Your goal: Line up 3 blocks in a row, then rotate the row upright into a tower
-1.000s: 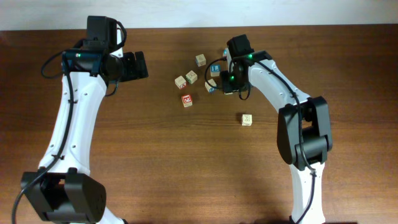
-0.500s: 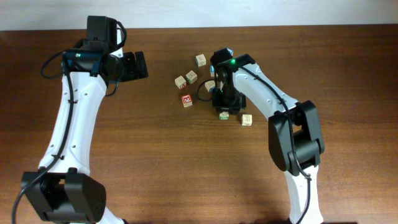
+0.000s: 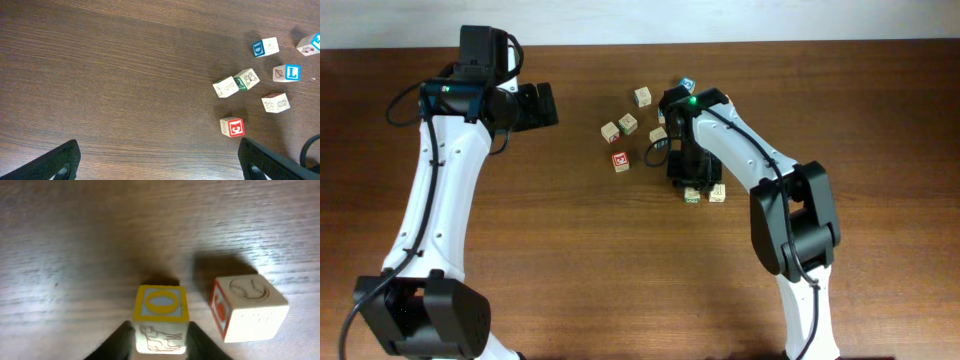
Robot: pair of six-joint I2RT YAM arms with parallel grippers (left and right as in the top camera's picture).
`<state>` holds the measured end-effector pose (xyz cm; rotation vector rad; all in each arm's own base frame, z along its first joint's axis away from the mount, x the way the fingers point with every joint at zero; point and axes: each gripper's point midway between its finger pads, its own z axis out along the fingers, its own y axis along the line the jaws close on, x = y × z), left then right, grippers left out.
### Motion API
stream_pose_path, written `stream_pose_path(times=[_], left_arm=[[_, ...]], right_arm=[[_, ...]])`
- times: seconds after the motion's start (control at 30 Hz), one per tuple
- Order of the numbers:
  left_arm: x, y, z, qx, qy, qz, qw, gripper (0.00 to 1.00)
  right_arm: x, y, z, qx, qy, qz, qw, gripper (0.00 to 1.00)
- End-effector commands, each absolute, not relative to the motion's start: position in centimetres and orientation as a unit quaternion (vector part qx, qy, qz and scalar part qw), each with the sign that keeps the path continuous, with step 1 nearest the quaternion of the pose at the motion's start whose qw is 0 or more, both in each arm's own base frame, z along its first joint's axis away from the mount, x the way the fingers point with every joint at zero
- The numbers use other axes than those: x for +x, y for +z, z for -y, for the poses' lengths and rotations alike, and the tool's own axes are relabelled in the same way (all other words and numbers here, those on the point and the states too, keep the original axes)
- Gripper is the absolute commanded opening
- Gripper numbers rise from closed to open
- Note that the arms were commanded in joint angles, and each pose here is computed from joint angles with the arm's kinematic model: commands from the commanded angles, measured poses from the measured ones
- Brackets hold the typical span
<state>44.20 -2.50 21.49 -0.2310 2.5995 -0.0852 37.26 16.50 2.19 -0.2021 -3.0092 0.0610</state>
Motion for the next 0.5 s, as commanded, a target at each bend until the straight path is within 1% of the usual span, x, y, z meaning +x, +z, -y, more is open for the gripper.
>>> stream_pose_path(times=[0.0,0.1,0.17,0.23,0.27,0.37,0.47], left_arm=[[44.4,21.8,2.3,-0.084,-0.027,-0.96,0.267,0.99],[44.4,21.8,2.3,-0.084,-0.027,-0.96,0.267,0.99],[44.5,21.9,2.3,-0.084,-0.027,-0.959,0.269,0.99],[44.5,21.9,2.4,-0.084,-0.027,-0.959,0.269,0.99],[44.5,21.9,2.3,-0.084,-0.027,-0.959,0.269,0.99],[44.5,21.9,2.3,-0.084,-0.027,-0.959,0.269,0.99],[44.5,21.9,2.3,-0.084,-0.027,-0.959,0.269,0.99]], right_arm=[[37.8,1.2,-14.6,-0.083,0.044,0.994,0.062,0.52],[39.3,2.6,-15.1,-0.051,0.025,0.998,0.042,0.53],[41.0,4.4,-15.9,-0.031,0.011,0.999,0.011,0.53],[44.4,6.9,-17.7,0.015,-0.031,0.998,-0.053,0.59],[45.5,7.5,-18.6,0.038,-0.05,0.995,-0.077,0.61],[48.0,8.1,-19.8,0.063,-0.07,0.987,-0.131,0.71],[49.9,8.0,-21.7,0.108,-0.081,0.975,-0.177,0.73]])
